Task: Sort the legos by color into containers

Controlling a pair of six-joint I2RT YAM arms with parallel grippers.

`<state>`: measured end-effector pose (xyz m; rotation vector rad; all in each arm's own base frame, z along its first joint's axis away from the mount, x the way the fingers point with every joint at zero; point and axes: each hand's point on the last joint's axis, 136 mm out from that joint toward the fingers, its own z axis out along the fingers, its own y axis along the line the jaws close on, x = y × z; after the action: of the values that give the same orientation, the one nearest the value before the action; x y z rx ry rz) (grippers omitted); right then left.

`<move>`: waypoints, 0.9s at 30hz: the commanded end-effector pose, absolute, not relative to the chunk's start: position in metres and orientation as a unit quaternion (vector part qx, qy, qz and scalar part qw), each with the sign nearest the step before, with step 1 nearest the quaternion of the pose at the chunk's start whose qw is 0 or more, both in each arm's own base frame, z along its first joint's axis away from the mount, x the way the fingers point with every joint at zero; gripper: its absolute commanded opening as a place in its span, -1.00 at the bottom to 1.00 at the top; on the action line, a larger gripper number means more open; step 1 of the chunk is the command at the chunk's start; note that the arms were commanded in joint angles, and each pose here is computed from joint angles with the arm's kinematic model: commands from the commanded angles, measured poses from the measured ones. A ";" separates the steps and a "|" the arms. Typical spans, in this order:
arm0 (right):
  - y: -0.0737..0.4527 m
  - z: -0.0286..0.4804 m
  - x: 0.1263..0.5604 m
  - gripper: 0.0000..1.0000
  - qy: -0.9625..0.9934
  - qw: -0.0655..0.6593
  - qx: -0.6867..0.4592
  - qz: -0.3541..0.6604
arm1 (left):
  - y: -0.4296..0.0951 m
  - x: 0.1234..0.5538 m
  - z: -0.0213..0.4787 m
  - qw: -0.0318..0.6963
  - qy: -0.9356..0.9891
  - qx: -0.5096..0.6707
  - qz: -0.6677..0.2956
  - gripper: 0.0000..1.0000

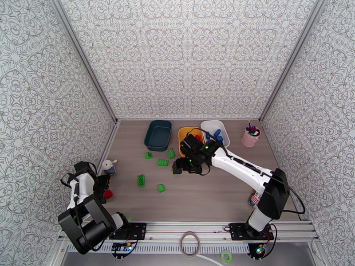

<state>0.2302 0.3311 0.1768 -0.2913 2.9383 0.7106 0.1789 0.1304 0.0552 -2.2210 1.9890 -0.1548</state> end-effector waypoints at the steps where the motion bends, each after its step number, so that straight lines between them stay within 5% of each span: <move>1: 0.334 0.178 0.233 0.64 0.968 0.052 -0.098 0.225 | 0.140 0.187 0.051 0.098 0.631 -0.767 -0.061 0.67; 18: 0.345 0.171 0.244 0.64 0.971 0.038 -0.098 0.215 | 0.150 0.202 0.016 0.077 0.598 -0.795 -0.072 0.51; 27: 0.348 0.171 0.251 0.62 0.972 0.036 -0.100 0.209 | 0.145 0.201 0.003 0.060 0.606 -0.790 -0.075 0.16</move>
<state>0.2456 0.3485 0.1682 -0.2908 2.9895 0.6629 0.1974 0.1480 0.0143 -2.3893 1.8211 -0.1806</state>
